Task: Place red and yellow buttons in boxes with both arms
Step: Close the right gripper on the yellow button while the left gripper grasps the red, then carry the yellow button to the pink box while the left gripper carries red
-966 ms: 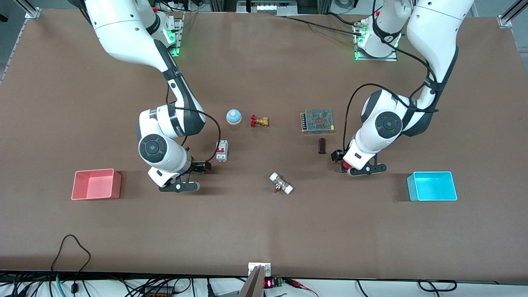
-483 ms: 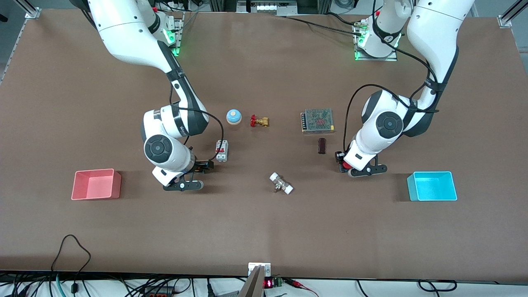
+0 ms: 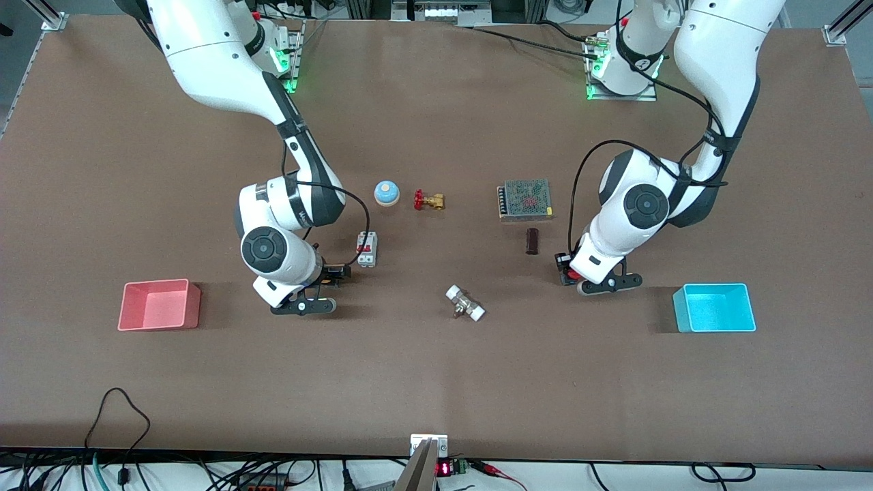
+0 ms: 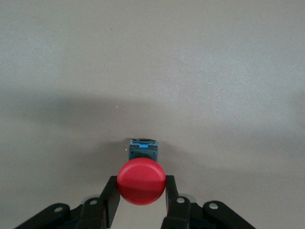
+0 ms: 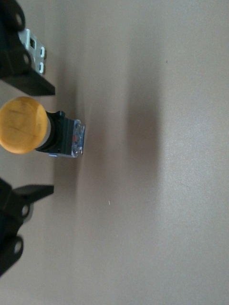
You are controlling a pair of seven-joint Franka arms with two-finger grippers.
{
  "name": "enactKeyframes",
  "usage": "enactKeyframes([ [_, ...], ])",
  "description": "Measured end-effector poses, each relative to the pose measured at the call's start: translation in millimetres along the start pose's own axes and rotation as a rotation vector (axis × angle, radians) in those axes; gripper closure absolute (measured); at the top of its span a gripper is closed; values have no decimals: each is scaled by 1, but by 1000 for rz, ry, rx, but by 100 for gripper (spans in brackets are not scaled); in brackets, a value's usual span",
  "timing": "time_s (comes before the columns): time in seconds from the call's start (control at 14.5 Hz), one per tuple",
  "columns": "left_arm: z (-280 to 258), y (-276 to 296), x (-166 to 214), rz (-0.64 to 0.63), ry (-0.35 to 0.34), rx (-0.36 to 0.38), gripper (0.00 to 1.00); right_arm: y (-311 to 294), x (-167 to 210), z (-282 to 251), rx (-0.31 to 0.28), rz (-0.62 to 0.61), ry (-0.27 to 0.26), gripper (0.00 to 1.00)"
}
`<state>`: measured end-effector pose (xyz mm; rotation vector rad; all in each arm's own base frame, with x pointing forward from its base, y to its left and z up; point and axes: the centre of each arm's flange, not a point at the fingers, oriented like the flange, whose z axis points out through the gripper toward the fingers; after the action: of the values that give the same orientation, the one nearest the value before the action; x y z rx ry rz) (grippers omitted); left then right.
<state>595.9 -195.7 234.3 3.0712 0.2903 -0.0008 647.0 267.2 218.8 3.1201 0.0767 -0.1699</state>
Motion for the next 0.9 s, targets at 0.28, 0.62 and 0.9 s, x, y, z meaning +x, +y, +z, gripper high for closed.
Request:
enactKeyframes([
  [0.28, -6, -1, 6, -8, 18, -8, 58, 0, 0, 1, -1, 0, -2, 60],
  [0.62, -33, -22, 32, -35, 72, -23, 58, 1, 4, -8, 3, 2, 16, 61],
  [0.9, -57, -59, 50, -11, 62, 0, 58, 52, 22, -56, -12, 52, 62, 61],
])
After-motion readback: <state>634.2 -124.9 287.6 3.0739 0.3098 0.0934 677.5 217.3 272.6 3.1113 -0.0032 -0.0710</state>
